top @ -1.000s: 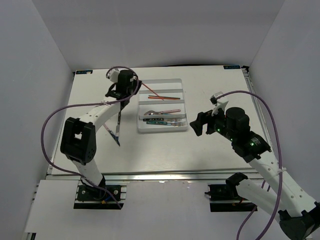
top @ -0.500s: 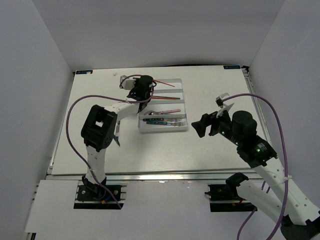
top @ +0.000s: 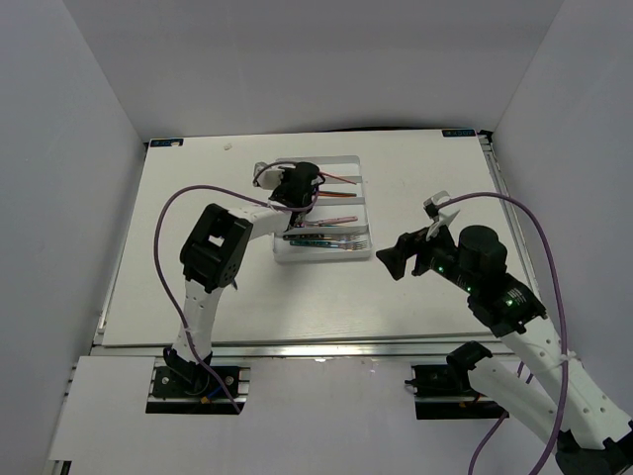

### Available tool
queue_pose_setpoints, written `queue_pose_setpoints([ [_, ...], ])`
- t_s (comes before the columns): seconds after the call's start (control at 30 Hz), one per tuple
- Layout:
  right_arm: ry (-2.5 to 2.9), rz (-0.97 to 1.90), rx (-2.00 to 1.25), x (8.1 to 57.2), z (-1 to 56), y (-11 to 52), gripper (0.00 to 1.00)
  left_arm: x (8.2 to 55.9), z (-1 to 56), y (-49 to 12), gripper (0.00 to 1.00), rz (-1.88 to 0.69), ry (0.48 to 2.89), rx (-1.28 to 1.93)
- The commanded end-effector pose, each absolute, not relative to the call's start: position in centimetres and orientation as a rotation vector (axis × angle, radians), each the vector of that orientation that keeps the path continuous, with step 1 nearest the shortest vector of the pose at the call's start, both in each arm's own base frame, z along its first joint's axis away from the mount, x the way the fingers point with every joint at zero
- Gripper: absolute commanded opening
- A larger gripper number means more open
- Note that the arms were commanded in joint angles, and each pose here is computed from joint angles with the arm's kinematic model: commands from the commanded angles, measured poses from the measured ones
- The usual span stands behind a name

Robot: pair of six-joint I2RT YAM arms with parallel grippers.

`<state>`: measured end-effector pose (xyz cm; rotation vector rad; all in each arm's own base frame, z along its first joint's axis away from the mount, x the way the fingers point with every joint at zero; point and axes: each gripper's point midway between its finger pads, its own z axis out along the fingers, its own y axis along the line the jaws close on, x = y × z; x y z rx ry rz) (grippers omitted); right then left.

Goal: Sort the eating utensils into containers

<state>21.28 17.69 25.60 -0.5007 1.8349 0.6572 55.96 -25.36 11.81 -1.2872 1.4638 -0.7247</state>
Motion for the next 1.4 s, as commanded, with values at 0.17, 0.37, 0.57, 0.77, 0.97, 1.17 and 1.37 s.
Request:
queue_pose_setpoints([
  [0.17,1.744,0.735,-0.524,20.5,27.4,18.5,0.89,55.5,12.5,-25.4,0.16,-0.763,1.414,-1.318],
  [0.37,1.725,0.760,-0.542,20.1,27.7,18.8,0.89,54.6,12.7,-25.3,0.33,-0.769,1.421,-1.314],
  [0.57,1.723,0.755,-0.539,20.2,27.9,18.8,0.89,53.9,13.2,-25.2,0.50,-0.796,1.416,-1.310],
  [0.77,1.747,0.729,-0.496,20.7,27.7,18.4,0.89,52.8,19.1,-25.3,0.82,-0.644,1.518,-1.101],
  [0.97,1.755,0.772,-0.402,20.2,28.4,18.0,0.89,50.4,25.4,-20.5,0.98,-0.205,1.835,-0.650],
  [1.17,1.775,0.853,-0.451,19.8,27.9,19.4,0.89,47.8,17.2,-16.1,0.98,-0.197,2.327,-0.197],
  [1.37,1.760,1.002,-0.563,17.8,27.9,21.3,0.89,44.7,9.1,-11.4,0.98,0.185,2.585,0.057],
])
